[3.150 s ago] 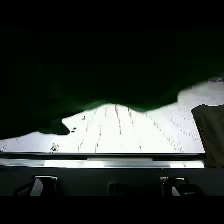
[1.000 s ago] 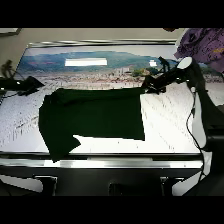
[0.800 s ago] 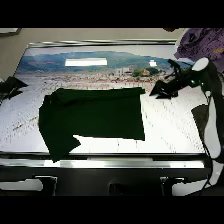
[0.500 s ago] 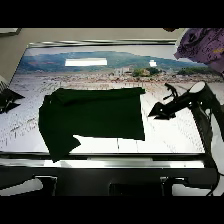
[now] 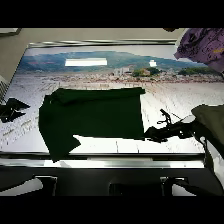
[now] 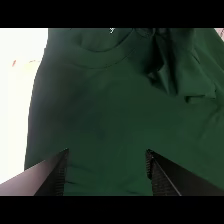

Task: Fold the clothes and pants, and hang the long-sleeved shirts on hangers.

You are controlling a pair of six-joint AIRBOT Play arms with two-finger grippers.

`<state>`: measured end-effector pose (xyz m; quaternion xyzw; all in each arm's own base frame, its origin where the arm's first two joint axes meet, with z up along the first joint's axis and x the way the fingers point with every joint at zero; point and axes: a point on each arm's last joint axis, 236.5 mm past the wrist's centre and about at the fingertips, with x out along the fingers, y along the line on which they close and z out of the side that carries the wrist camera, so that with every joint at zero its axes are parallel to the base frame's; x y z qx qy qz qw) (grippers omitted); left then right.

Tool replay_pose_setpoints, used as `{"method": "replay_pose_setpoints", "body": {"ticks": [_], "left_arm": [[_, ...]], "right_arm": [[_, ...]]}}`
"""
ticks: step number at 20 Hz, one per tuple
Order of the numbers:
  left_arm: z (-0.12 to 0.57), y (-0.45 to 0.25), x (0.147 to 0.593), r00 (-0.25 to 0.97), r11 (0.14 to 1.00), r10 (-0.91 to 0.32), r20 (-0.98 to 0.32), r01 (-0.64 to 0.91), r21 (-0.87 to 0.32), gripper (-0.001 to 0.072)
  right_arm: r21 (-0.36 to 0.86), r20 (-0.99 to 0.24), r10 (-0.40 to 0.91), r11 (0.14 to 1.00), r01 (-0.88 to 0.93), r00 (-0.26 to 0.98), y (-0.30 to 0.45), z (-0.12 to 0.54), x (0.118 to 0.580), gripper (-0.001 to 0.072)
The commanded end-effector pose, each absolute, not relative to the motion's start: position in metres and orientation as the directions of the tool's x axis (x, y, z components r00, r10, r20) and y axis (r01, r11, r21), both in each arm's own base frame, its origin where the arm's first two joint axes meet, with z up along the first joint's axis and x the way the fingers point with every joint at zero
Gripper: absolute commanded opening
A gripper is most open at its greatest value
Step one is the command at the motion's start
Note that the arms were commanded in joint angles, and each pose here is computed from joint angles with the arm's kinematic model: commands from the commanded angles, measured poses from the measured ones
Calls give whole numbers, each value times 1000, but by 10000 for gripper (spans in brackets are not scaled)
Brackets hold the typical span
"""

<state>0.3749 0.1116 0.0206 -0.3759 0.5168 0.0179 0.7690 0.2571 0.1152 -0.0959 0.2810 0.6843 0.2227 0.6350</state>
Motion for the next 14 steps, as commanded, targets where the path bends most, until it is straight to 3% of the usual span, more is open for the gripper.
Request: {"method": "replay_pose_setpoints", "body": {"ticks": [1, 5, 8, 11, 13, 14], "left_arm": [[20, 110, 373, 459, 715, -366, -809, -417, -561, 533], [20, 111, 373, 459, 716, -365, -810, -417, -559, 533], [19, 111, 373, 459, 716, -364, -810, -419, -559, 535], [18, 113, 371, 451, 723, -357, -818, -421, -548, 537], [16, 113, 367, 437, 728, -357, -825, -424, -539, 537], [15, 115, 362, 423, 734, -353, -834, -427, -528, 537]], "right_arm": [[668, -741, 670, 732, 134, 40, 118, -105, 263, 474], [682, -731, 676, 714, 160, 93, 120, -104, 275, 474], [717, -690, 721, 667, 201, 65, 131, -102, 263, 474], [713, -688, 725, 675, 190, 7, 151, -109, 244, 470], [689, -714, 700, 704, 174, -2, 162, -117, 241, 304], [675, -729, 684, 714, 183, 20, 160, -120, 247, 184]]}}
